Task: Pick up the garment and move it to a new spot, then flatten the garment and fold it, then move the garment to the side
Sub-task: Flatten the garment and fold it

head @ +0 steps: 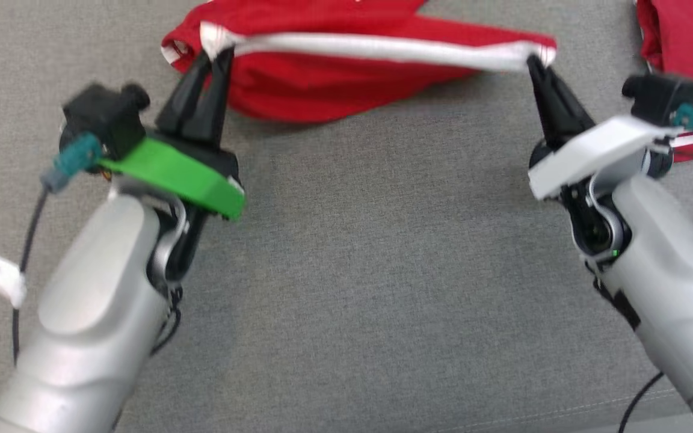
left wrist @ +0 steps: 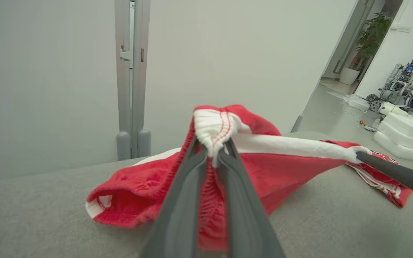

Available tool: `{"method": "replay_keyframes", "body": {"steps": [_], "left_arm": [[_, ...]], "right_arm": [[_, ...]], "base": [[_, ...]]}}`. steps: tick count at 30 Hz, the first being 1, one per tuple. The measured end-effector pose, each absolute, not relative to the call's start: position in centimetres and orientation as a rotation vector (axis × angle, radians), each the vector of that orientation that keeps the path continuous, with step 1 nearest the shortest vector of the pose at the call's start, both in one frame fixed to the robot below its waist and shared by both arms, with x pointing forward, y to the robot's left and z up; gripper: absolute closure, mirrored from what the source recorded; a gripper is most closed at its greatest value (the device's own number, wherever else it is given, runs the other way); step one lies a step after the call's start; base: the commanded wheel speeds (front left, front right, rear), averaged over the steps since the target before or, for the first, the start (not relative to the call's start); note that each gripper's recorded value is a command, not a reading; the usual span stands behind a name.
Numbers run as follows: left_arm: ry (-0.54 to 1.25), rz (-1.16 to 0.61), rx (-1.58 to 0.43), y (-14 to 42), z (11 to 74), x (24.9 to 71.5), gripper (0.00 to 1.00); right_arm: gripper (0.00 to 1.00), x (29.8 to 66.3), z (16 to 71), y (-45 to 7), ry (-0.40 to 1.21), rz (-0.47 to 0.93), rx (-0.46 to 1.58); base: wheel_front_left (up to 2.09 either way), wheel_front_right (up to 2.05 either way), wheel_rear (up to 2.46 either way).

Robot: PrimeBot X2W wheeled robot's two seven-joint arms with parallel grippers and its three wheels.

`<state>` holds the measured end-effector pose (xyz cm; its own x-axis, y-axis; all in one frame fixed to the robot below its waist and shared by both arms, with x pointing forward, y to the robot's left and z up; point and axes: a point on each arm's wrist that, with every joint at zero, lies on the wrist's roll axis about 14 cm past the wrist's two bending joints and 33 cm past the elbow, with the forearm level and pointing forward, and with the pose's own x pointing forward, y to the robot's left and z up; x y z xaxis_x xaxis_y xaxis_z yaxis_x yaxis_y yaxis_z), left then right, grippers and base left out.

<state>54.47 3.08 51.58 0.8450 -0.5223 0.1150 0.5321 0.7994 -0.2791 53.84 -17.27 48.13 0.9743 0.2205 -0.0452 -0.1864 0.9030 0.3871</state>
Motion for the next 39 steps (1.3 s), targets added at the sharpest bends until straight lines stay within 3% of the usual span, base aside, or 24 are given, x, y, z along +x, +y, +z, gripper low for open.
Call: {"method": "replay_keyframes", "body": {"steps": [13, 21, 30, 39], "left_arm": [[0.185, -0.511, -0.354, 4.2, 44.1, 39.9, 1.00], [0.241, -0.487, -0.348, 4.8, 42.8, 35.3, 1.00], [0.211, -0.501, -0.353, 4.2, 43.8, 34.1, 1.00], [0.098, -0.516, -0.343, 3.8, 47.0, 37.6, 1.00]], "right_arm": [[1.00, 39.9, 41.7, -18.9, 0.255, 0.126, 0.476], [1.00, 33.9, 40.5, -18.2, 0.308, 0.077, 0.540], [1.00, 35.0, 43.4, -19.2, 0.242, 0.048, 0.561], [1.00, 43.8, 49.6, -17.8, 0.121, 0.189, 0.454]], "base": [[0.00, 0.00, 0.00], [0.00, 0.00, 0.00], [0.00, 0.00, 0.00], [0.00, 0.00, 0.00]]}}
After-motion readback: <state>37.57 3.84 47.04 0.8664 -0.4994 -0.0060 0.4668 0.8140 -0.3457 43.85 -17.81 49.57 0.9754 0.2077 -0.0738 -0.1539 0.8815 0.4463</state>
